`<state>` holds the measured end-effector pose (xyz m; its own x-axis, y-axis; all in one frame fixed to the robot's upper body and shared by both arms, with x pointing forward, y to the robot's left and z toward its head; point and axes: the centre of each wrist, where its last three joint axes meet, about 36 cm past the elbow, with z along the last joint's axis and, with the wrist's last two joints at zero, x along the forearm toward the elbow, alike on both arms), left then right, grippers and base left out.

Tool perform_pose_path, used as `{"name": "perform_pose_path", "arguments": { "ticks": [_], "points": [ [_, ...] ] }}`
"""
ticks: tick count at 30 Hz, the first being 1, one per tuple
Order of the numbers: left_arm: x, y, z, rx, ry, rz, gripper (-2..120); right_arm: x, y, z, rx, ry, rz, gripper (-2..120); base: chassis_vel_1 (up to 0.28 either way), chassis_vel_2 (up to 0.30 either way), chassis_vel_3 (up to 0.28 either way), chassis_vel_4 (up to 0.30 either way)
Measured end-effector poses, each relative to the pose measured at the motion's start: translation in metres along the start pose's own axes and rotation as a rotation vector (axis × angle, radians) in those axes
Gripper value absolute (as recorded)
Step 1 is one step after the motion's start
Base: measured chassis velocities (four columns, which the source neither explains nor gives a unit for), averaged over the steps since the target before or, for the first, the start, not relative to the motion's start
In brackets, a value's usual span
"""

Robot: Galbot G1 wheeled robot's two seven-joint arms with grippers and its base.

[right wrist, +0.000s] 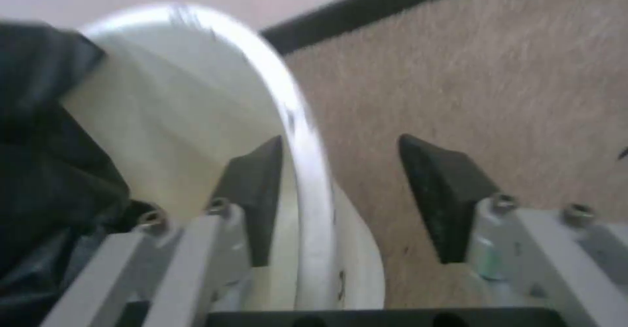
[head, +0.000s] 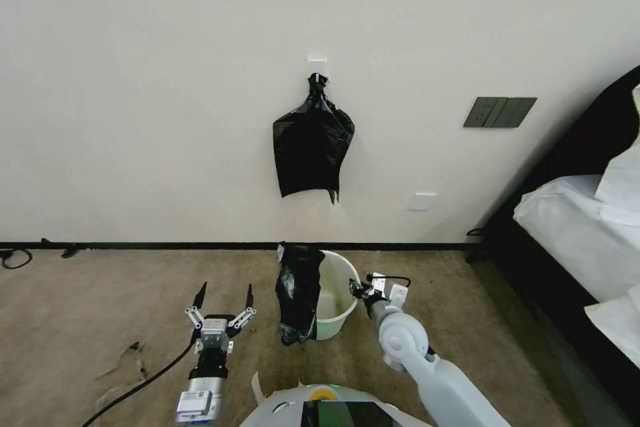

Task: Place a trash bag onto the trash bin.

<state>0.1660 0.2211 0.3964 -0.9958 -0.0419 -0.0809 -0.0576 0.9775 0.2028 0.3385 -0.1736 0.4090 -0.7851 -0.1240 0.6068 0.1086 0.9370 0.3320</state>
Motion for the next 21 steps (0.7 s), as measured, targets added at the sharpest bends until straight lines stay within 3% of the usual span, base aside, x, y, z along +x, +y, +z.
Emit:
{"name": "perform_pose_path", "arguments": {
  "ticks": [5,7,10,13,15,18,21],
  "points": [
    [0.000,0.000,0.000,0.000,-0.001,0.002,100,0.024,0.000,-0.011,0.044,-0.036,-0.013,65,0.000,0.000,0.000,0.000],
    [0.000,0.000,0.001,-0.001,0.001,0.002,100,0.046,-0.001,-0.015,0.097,-0.075,-0.009,77,0.000,0.000,0.000,0.000],
    [0.000,0.000,0.003,0.002,0.007,-0.001,100,0.066,0.001,-0.016,0.168,-0.134,-0.014,83,0.000,0.000,0.000,0.000],
    [-0.001,0.001,0.009,0.007,0.032,-0.011,100,0.096,0.010,-0.024,0.280,-0.201,-0.099,97,0.000,0.000,0.000,0.000],
    [-0.001,0.001,0.010,0.008,0.034,-0.012,100,0.098,0.011,-0.025,0.288,-0.203,-0.108,97,0.000,0.000,0.000,0.000],
    [-0.006,0.009,0.023,0.013,0.087,-0.034,100,0.121,0.028,-0.039,0.444,-0.173,-0.310,100,0.000,0.000,0.000,0.000],
    [-0.011,0.013,0.027,0.022,0.105,-0.042,100,0.121,0.036,-0.049,0.528,-0.145,-0.407,100,0.000,0.000,0.000,0.000]
  ]
}}
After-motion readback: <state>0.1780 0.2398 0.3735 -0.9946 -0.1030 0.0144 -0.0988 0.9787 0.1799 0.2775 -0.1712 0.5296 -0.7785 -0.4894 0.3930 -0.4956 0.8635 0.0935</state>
